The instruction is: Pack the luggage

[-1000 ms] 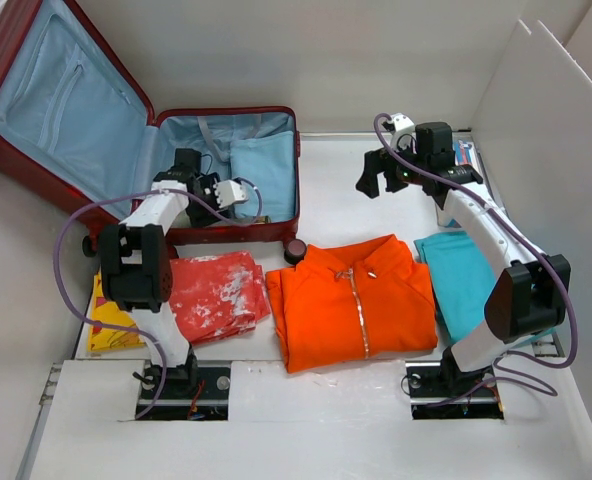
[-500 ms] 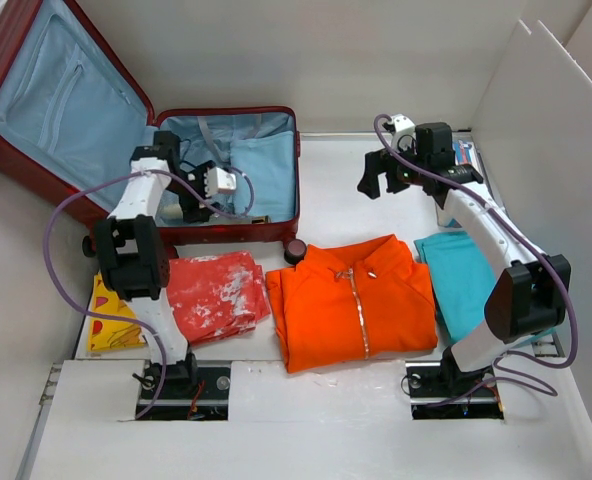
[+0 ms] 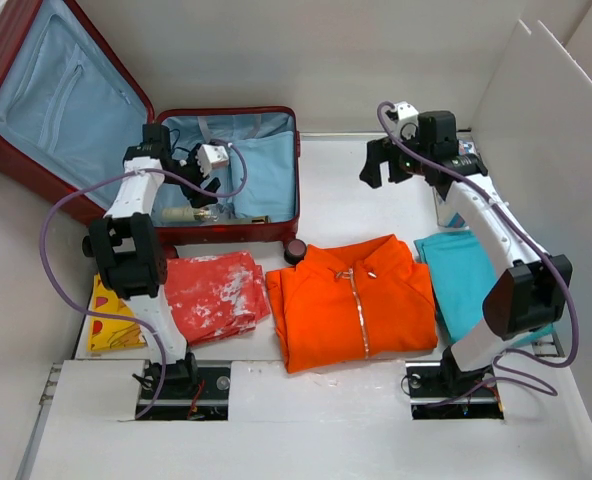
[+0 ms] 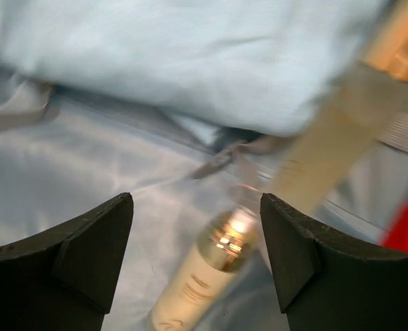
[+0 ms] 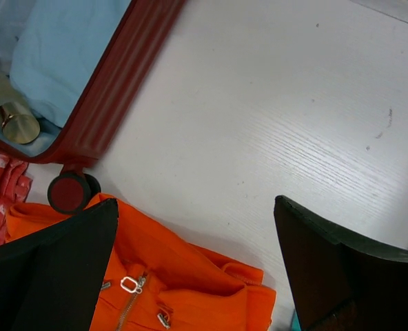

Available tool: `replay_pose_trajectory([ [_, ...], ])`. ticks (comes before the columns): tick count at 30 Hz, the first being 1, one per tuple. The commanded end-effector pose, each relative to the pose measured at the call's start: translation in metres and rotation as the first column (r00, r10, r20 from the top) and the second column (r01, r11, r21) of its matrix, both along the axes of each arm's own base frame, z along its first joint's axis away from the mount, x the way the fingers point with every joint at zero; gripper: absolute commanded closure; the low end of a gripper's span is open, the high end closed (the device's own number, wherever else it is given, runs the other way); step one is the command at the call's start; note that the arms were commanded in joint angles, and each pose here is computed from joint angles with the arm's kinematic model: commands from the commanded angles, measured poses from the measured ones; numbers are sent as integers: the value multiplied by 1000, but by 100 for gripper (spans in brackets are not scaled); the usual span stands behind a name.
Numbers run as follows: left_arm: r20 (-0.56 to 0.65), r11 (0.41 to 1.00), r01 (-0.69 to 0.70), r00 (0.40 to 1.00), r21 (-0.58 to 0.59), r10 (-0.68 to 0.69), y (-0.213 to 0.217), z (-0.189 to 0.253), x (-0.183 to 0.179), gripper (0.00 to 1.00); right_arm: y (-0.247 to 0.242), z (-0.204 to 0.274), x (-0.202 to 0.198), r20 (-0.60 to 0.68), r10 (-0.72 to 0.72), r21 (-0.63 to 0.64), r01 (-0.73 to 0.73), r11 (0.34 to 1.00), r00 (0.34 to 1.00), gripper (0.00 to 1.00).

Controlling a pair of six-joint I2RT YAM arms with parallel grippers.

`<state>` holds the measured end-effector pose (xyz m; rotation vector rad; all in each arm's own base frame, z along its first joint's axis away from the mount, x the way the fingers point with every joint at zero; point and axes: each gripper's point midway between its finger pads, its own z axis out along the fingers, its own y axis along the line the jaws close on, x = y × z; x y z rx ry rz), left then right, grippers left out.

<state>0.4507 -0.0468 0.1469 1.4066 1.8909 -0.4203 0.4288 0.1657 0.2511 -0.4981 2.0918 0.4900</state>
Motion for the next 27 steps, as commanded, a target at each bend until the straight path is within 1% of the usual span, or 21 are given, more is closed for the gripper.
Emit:
replay_pose_trajectory([
  [1,119,974,-223,967,-41,226,16,16,41,31,-18,42,18,70,-121,14,120,993,990,2],
  [2,146,970,-240,960,-24,241,21,17,45,31,-29,47,23,71,-168,5,168,986,983,2],
  [3,140,972,-235,961,-28,237,16,17,44,32,-42,50,29,86,-233,-29,236,971,969,1],
  [4,141,970,-240,960,-33,243,15,22,45,32,-62,49,31,65,-291,-61,295,954,955,1],
  [5,152,970,-240,958,-35,243,16,26,48,32,-76,60,41,85,-338,-73,344,936,937,1],
  [6,157,971,-237,958,-42,241,10,36,43,32,-91,61,45,84,-387,-98,394,914,918,1],
  [7,181,972,-230,956,-35,233,5,43,44,31,-127,60,52,82,-489,-153,495,855,869,1],
  [8,215,968,-251,944,-21,249,4,53,46,30,-144,57,55,78,-532,-178,536,825,843,1],
  [9,257,947,-319,918,30,301,13,53,52,29,-160,55,58,71,-569,-202,570,796,819,1],
  [10,298,943,-330,905,41,304,4,66,50,29,-177,51,60,65,-608,-228,605,763,791,1],
  [11,323,933,-357,890,50,323,5,73,52,27,-201,40,56,22,-646,-264,628,733,763,1],
  [12,331,922,-382,879,58,343,6,74,51,27,-214,30,67,0,-666,-281,639,716,746,1],
  [13,338,905,-419,863,65,376,9,78,53,26,-227,23,69,-22,-685,-298,649,700,728,1],
  [14,329,896,-442,851,31,408,7,86,52,26,-248,14,69,-47,-706,-315,660,682,707,1],
  [16,316,886,-464,842,15,436,8,97,51,26,-264,-11,73,-110,-713,-356,642,679,692,1],
  [17,307,887,-462,845,6,438,2,97,51,26,-267,-18,74,-134,-701,-356,626,694,701,1],
  [18,305,874,-485,832,-3,463,5,100,52,26,-281,-24,72,-151,-712,-350,637,687,686,1],
  [21,306,879,-477,836,-4,455,0,107,44,24,-295,-42,71,-213,-704,-319,633,706,678,1],
  [23,290,889,-459,851,2,438,-3,102,39,24,-293,-56,73,-255,-656,-287,592,753,710,1],
  [24,288,892,-452,854,-3,433,-4,102,38,24,-283,-58,76,-271,-612,-251,559,790,743,1],
  [27,271,898,-439,866,8,421,-6,92,35,24,-282,-70,74,-298,-569,-246,514,822,766,1],
])
